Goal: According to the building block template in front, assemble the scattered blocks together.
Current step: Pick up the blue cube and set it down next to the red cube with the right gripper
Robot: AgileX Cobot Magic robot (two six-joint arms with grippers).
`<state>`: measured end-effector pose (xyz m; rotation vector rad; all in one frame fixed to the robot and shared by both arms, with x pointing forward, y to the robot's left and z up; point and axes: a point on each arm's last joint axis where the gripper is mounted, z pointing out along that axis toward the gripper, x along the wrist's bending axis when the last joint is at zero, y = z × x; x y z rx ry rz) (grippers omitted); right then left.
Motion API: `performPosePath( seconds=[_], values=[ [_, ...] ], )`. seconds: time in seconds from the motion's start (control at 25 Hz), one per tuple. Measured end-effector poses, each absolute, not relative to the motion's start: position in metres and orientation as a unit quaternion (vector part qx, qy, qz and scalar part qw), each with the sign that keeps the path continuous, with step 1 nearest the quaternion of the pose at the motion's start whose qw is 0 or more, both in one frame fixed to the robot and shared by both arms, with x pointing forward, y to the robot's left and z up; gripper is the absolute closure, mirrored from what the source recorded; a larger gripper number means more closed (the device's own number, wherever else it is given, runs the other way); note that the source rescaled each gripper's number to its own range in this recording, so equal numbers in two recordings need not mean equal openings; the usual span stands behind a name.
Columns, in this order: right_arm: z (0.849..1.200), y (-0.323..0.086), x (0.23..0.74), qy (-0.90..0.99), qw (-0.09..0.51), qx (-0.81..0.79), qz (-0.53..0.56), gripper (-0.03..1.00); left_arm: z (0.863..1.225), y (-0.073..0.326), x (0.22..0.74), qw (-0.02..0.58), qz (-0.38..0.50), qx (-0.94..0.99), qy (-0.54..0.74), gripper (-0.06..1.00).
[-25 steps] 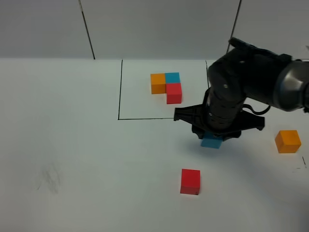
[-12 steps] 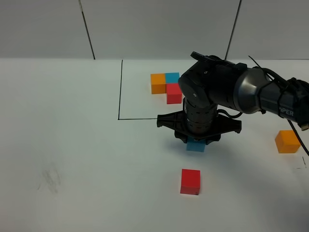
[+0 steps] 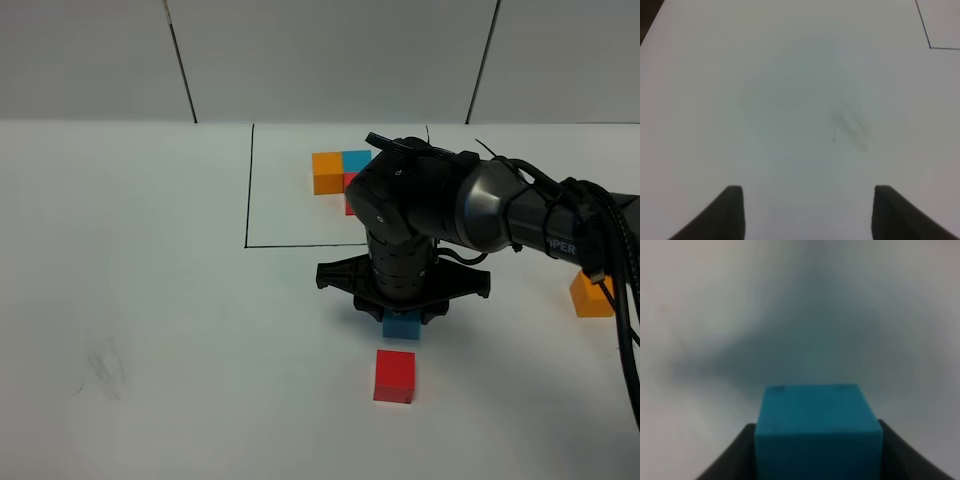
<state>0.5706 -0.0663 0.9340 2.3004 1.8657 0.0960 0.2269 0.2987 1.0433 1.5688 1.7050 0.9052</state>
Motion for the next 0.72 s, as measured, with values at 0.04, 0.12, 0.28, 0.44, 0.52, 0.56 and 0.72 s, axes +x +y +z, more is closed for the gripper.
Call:
performPosePath(
  seconds=[0.04,0.12,0.28,0.44,0.52,0.56,0.72],
  values=[
    [0.934,-0.065,0.569,0.627,0.089,0.773,0.032,0.7,1.043,0.299,0.227,0.321,0.345,0.597,0.649,0.72],
    [0.933,-0.063,0.568,0.626,0.089,0.774,0.031,0.7,1.043,0.299,0.227,0.321,0.345,0.597,0.649,0.72],
    [0.929,-0.06,0.566,0.627,0.088,0.774,0.026,0.7,1.043,0.299,0.227,0.321,0.345,0.597,0.649,0.72],
    [0.928,-0.06,0.566,0.626,0.086,0.774,0.024,0.7,1.043,0.299,0.227,0.321,0.345,0.597,0.649,0.72],
    [0.924,-0.059,0.566,0.627,0.086,0.774,0.019,0.7,1.043,0.299,0.227,0.321,0.345,0.597,0.649,0.72],
    [0.921,-0.059,0.566,0.627,0.085,0.774,0.016,0.7,1.043,0.299,0.227,0.321,0.345,0.597,0.649,0.72],
    [0.914,-0.058,0.566,0.626,0.081,0.776,0.007,0.7,1.043,0.299,0.227,0.321,0.345,0.597,0.649,0.72]
  ],
)
